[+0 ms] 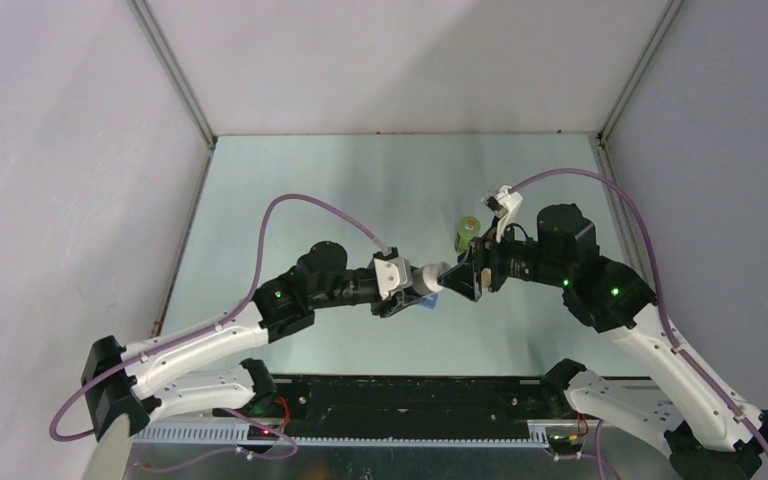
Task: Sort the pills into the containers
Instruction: Screw the lid of the pill bottle onto the pill bottle.
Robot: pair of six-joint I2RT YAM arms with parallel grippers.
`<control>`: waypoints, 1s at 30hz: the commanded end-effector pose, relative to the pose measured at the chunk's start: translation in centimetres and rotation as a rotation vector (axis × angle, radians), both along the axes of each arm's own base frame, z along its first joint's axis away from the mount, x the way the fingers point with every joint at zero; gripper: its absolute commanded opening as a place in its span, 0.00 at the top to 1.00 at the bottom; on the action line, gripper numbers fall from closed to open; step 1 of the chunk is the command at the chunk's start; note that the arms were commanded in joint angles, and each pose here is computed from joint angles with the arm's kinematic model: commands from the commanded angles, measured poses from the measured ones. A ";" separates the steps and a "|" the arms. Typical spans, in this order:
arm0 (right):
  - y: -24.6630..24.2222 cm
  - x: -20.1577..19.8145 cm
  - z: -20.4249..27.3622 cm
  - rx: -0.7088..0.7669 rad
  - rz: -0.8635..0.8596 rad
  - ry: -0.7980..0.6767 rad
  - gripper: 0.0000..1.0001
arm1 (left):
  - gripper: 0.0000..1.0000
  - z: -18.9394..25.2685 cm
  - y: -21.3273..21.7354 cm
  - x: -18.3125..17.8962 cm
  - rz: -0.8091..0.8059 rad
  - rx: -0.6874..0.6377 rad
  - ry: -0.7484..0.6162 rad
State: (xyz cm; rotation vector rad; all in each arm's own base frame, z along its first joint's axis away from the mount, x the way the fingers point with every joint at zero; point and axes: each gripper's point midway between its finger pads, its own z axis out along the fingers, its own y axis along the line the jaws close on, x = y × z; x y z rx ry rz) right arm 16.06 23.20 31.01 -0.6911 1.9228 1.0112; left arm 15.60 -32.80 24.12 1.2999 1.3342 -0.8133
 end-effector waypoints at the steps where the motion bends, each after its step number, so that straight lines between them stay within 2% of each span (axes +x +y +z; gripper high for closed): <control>1: 0.8 -0.5 0.6 0.011 0.090 -0.064 0.25 | 1.00 2.4 -0.6 -0.8 -0.050 -0.061 -0.014; 12: 1.4 2.1 -0.5 0.008 -0.039 0.033 0.41 | 1.00 2.7 -0.7 -1.3 -0.073 -0.073 -0.015; 18: 1.0 4.3 -0.9 0.033 -0.201 0.106 0.42 | 1.00 2.8 -0.7 -1.2 -0.069 -0.075 -0.017; 23: 1.0 4.9 -1.0 0.072 -0.268 0.185 0.32 | 1.00 2.7 -0.6 -1.0 -0.059 -0.074 -0.019; 27: 1.1 4.2 0.1 0.107 -0.234 0.173 0.15 | 1.00 2.7 -0.6 -0.9 -0.053 -0.072 -0.019; 30: 0.9 3.3 1.4 0.135 -0.192 0.128 0.07 | 1.00 2.6 -0.6 -0.8 -0.047 -0.070 -0.018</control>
